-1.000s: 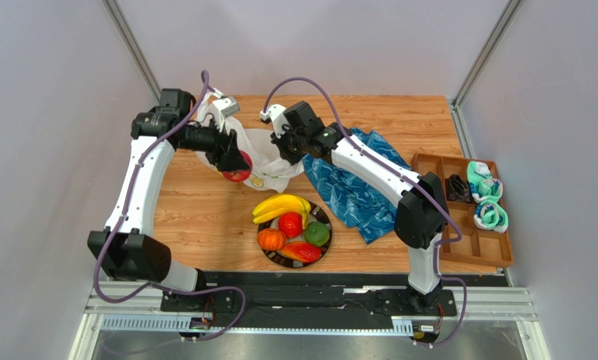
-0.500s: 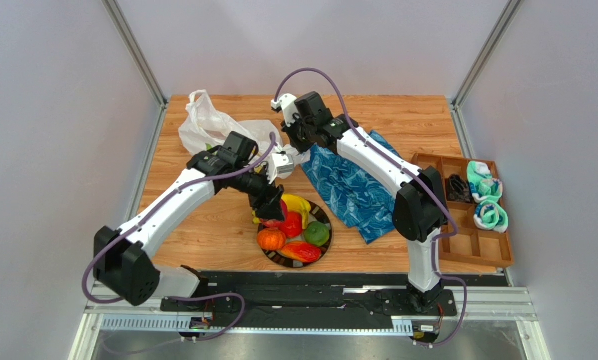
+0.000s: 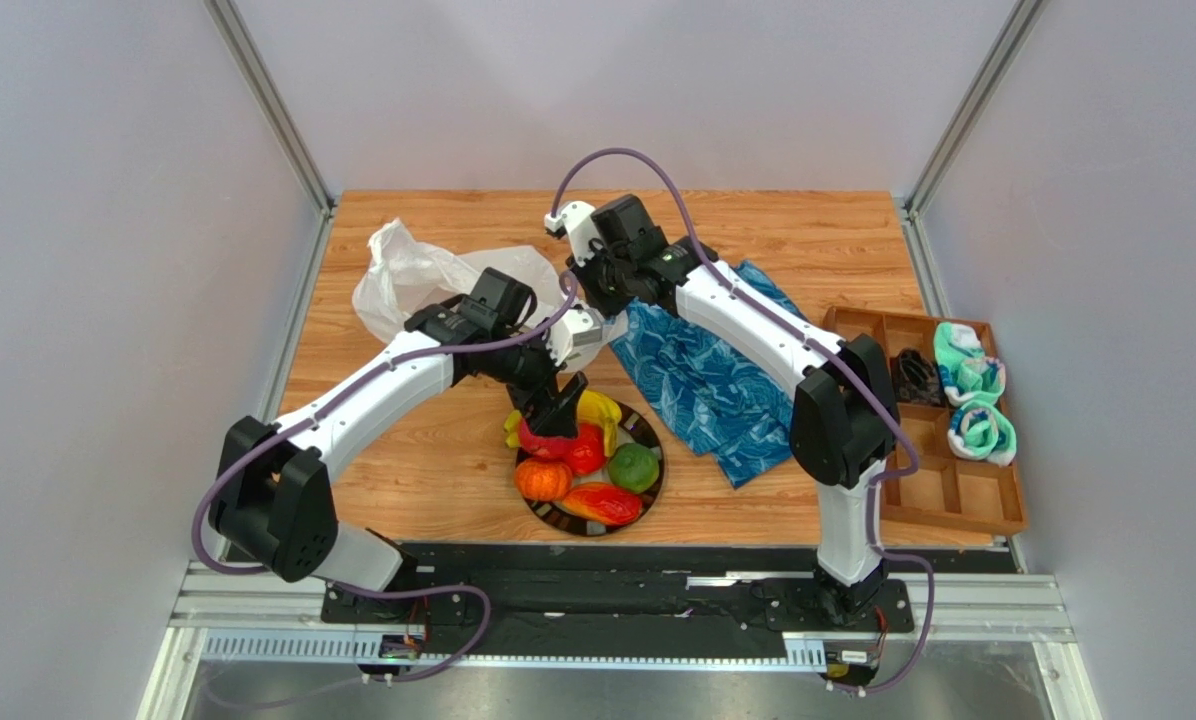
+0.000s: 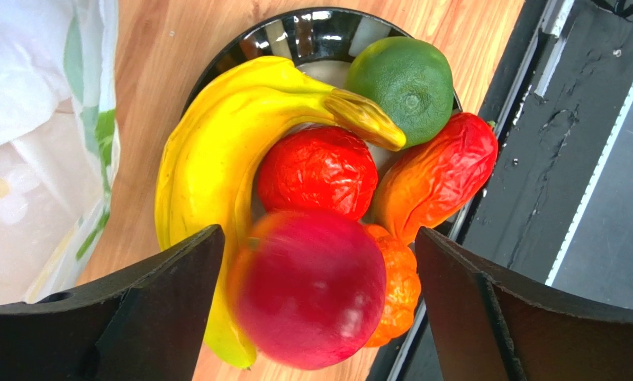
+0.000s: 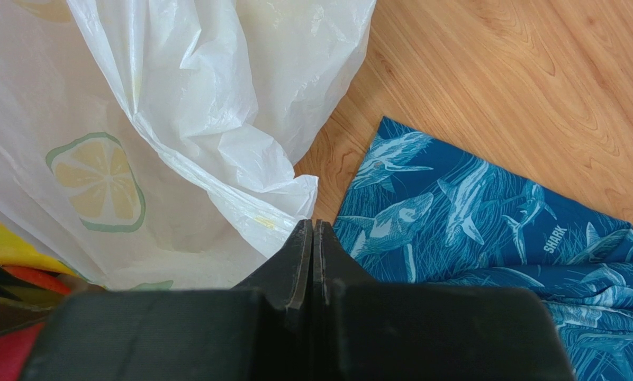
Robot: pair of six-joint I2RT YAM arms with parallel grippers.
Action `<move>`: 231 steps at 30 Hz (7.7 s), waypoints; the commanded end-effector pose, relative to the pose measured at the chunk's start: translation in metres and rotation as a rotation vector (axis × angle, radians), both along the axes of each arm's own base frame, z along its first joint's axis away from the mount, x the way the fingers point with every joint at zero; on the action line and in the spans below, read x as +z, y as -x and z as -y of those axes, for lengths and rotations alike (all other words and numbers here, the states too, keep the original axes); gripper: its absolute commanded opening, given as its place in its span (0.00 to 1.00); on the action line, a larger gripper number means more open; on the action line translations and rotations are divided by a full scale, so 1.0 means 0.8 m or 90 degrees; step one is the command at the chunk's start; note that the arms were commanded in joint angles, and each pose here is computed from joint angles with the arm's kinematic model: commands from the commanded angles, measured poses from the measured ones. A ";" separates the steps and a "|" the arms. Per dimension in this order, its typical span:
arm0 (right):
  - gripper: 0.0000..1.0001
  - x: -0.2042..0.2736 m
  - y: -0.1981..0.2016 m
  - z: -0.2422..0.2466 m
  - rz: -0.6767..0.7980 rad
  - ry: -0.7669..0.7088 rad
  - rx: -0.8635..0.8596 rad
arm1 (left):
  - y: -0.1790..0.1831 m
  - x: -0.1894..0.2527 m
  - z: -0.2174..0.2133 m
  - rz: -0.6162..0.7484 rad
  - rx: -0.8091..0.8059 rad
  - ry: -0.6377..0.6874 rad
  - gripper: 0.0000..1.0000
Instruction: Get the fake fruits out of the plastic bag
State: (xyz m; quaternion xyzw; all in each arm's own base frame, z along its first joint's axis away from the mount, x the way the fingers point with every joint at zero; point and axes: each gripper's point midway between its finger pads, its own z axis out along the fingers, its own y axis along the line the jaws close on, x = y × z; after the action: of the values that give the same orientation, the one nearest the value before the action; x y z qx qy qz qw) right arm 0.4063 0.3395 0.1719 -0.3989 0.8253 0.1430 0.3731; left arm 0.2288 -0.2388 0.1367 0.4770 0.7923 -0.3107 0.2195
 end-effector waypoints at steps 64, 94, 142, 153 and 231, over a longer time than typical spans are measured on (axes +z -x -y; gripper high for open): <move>0.00 0.122 0.101 -0.067 0.116 -0.085 0.129 | -0.043 0.030 -0.198 0.086 0.158 -0.128 0.59; 0.00 0.113 0.079 -0.014 0.244 0.060 0.056 | -0.215 -0.016 -0.171 0.128 0.308 -0.113 0.99; 0.14 -0.055 -0.031 -0.053 0.166 0.224 0.393 | -0.128 -0.047 -0.169 -0.149 0.403 -0.081 0.06; 0.11 -0.045 -0.042 0.014 0.123 0.240 0.296 | -0.125 -0.054 -0.169 -0.155 0.392 -0.095 0.00; 0.56 0.155 0.046 0.096 0.176 -0.033 0.213 | -0.178 0.186 -0.075 0.339 -0.021 -0.111 0.99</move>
State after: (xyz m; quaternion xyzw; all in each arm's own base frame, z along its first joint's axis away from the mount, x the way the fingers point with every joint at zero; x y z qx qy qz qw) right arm 0.3838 0.2703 0.2845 -0.5878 0.6532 0.1555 0.4513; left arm 0.3368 -0.1962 0.3113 0.4596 0.7665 -0.2328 0.3835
